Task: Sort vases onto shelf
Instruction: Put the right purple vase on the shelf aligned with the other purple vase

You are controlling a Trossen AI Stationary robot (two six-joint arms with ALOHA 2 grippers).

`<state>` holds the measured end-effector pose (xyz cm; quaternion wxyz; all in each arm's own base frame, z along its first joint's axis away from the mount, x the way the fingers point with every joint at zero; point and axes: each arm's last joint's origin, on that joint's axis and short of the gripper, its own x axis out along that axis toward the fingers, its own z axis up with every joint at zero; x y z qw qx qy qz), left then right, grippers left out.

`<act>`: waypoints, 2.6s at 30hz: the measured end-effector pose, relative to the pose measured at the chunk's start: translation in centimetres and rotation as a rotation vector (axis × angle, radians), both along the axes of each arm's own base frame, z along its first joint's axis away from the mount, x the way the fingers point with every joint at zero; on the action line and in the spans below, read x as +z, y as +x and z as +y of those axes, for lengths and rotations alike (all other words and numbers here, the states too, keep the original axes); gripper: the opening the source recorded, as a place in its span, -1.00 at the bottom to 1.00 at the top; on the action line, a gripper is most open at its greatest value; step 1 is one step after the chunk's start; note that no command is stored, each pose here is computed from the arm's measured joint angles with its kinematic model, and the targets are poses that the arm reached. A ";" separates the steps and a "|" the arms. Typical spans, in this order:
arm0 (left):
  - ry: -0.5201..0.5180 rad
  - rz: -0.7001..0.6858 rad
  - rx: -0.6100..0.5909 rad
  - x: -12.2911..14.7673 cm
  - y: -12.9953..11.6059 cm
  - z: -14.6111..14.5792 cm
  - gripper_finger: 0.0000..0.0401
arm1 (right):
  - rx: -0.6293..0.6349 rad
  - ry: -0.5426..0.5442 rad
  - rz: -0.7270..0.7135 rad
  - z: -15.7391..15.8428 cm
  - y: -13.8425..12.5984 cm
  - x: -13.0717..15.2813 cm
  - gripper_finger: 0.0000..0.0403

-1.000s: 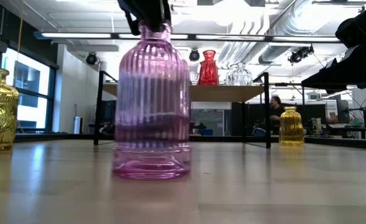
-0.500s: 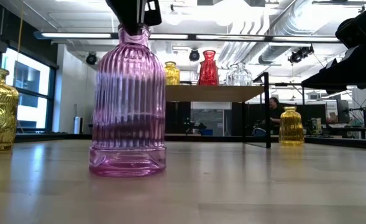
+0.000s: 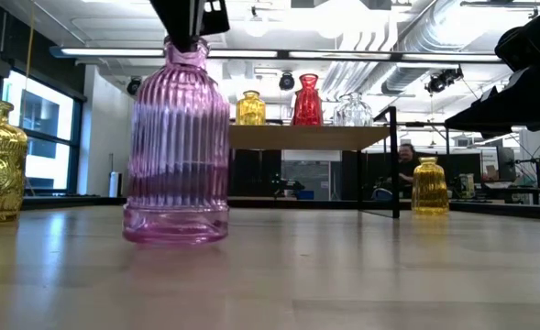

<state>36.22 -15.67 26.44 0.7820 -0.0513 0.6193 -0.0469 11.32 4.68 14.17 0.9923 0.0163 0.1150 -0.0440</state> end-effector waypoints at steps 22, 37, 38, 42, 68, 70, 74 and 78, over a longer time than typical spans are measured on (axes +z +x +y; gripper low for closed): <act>0.051 -0.001 0.075 5.0 -3.1 4.2 -0.96 | 0.000 -0.001 0.001 0.0 0.0 0.0 -0.57; 0.060 0.012 0.197 9.6 -7.3 10.2 -0.96 | 0.000 -0.001 0.001 0.0 0.0 0.0 -0.57; 0.060 0.010 0.208 9.9 -7.6 10.6 -0.96 | 0.000 -0.001 0.001 0.0 0.0 0.0 -0.57; 0.064 -0.005 0.248 10.9 -8.6 12.7 -0.96 | 0.000 -0.001 0.001 0.0 0.0 0.0 -0.57; 0.182 -0.131 0.399 16.3 -11.6 23.8 -0.96 | 0.000 -0.001 0.001 0.0 0.0 0.0 -0.57; 0.188 -0.125 0.400 16.2 -11.4 24.4 -0.96 | 0.000 -0.001 0.002 0.0 0.0 0.0 -0.57; 0.199 -0.114 0.397 16.0 -11.4 25.5 -0.96 | 0.000 -0.001 0.001 0.0 0.0 0.0 -0.57; 0.200 -0.080 0.404 15.2 -10.9 26.8 -0.96 | 0.001 -0.001 0.002 0.0 0.0 0.0 -0.57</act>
